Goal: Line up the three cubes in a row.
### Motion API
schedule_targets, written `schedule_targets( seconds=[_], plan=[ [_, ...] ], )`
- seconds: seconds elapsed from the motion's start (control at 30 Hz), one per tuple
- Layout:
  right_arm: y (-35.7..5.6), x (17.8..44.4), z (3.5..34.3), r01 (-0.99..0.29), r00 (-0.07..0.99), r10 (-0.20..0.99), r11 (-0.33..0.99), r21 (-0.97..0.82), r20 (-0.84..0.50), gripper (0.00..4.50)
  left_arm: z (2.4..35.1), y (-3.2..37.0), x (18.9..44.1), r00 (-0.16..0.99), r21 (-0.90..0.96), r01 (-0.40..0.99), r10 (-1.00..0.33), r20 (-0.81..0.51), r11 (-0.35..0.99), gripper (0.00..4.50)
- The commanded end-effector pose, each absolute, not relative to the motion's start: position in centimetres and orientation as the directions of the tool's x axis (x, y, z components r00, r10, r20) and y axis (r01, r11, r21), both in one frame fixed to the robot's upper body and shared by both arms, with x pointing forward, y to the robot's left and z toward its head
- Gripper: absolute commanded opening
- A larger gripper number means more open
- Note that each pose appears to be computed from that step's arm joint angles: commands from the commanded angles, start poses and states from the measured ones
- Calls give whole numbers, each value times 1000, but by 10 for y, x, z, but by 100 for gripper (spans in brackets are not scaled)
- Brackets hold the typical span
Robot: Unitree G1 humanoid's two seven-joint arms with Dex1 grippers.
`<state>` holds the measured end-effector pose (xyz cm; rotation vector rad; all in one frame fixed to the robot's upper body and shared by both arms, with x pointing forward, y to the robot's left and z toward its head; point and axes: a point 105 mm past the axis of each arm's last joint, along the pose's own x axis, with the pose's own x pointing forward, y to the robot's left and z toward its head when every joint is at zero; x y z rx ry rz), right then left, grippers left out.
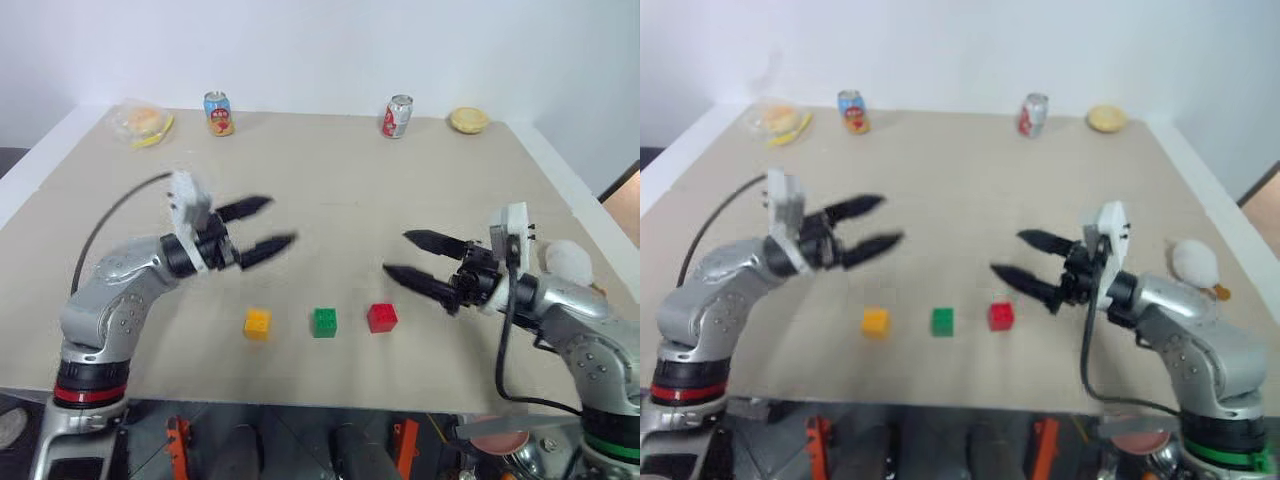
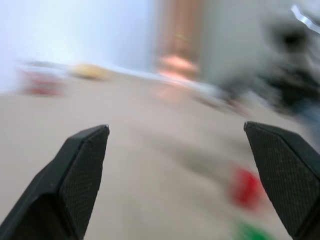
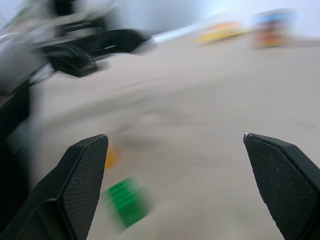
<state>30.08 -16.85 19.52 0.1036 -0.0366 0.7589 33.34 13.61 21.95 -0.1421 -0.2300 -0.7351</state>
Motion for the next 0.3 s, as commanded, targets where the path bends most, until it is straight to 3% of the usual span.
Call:
schedule_targets(
  seconds=[0.03,0.13,0.3],
  plan=[
    [-204,323,195,-412,907,399,906,91,134,450,204,185,347,927,-67,307,-281,250,950,447],
    [-226,333,176,-211,970,193,970,121,146,450,190,191,349,957,-102,165,-134,256,981,447],
    [-230,340,152,-50,989,36,994,96,144,450,168,193,359,979,-62,55,-42,202,997,447]
  ],
)
